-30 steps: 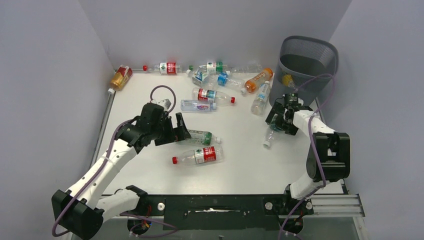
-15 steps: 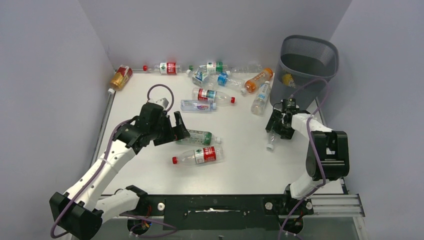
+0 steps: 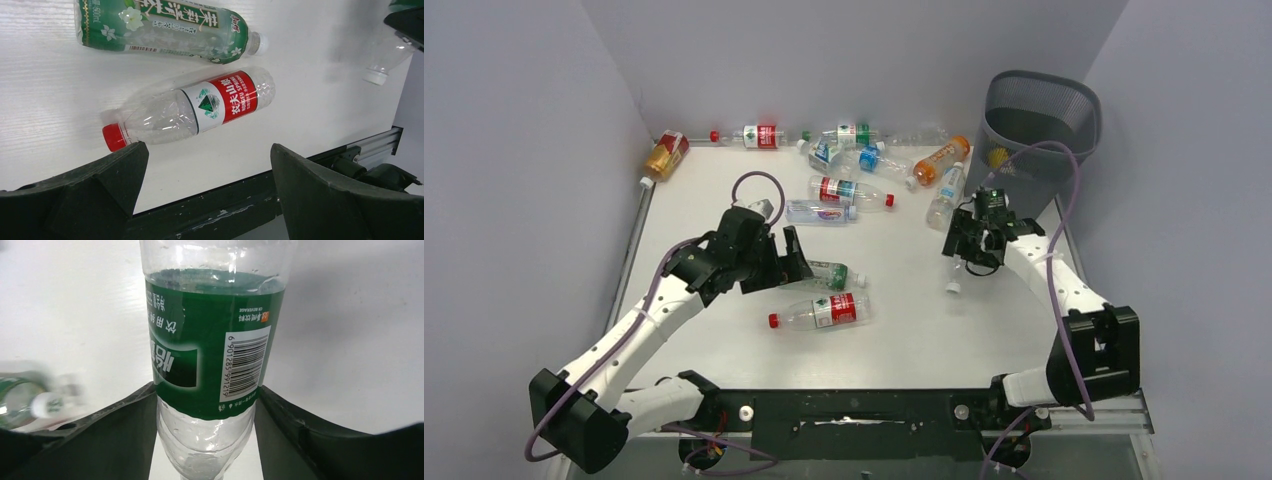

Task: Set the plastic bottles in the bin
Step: Pick up the plastic bottle at the center of the board, then place the plastic bottle in the trash bin.

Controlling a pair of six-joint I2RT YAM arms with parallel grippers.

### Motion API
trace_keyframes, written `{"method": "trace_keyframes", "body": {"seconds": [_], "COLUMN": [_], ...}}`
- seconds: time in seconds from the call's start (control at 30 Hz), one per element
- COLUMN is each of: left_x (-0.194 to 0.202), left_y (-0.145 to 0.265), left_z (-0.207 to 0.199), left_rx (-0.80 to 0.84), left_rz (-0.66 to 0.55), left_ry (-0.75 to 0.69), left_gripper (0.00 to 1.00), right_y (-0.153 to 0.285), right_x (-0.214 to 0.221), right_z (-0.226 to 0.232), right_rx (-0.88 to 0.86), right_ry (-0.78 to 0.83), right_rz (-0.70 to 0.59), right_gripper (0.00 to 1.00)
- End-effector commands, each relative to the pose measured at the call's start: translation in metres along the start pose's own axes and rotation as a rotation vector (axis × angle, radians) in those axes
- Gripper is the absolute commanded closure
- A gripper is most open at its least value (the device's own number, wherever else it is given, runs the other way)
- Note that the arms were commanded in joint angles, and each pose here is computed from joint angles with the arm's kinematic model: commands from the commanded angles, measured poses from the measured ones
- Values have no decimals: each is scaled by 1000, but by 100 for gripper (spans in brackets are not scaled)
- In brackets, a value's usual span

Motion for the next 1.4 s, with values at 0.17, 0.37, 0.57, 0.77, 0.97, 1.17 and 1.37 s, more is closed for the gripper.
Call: {"method": "trace_keyframes", "body": {"seconds": [0.17,0.37,0.57,0.77,0.97,1.17,1.37], "left_x": [-11,-8,-6,0,4,10,15], "left_y": [0,0,1,0,-2,-8,-16], "left_z": [-16,-15,-13,-8,-7,-6,-5], "left_rx": [65,71,67,59,51,35,25], "left_rz": [-54,-45,-38,-21,-9,17,45], "left_ry": [-23,-28,-39,-37,-32,-46,-57], "left_gripper": [4,4,4,4,4,4,4], "right_y": [117,170,184,191,192,172,152], "right_x": [-82,-135,-196,-258,-292,-303,-301], "right_z": [29,37,23,-16,-64,-89,-93], "right_rx": [-132,-153,-108,-86,-138,-152,-158], "right_ry": [73,99,65,-48,-174,-206,-197], "right_rz": [-307,-477,-570,-664,-735,-733,-680], "right_gripper": [38,37,37,37,37,34,9]}}
Point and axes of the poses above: each gripper's point midway between its finger pads, its own y axis back along the fingers, its own z axis along the line the jaws close on, x = y × z, the point moved 7 cm from there along y, back along the fingers, and after that the axes turned 9 degrees about y, right-handed, at the moved point
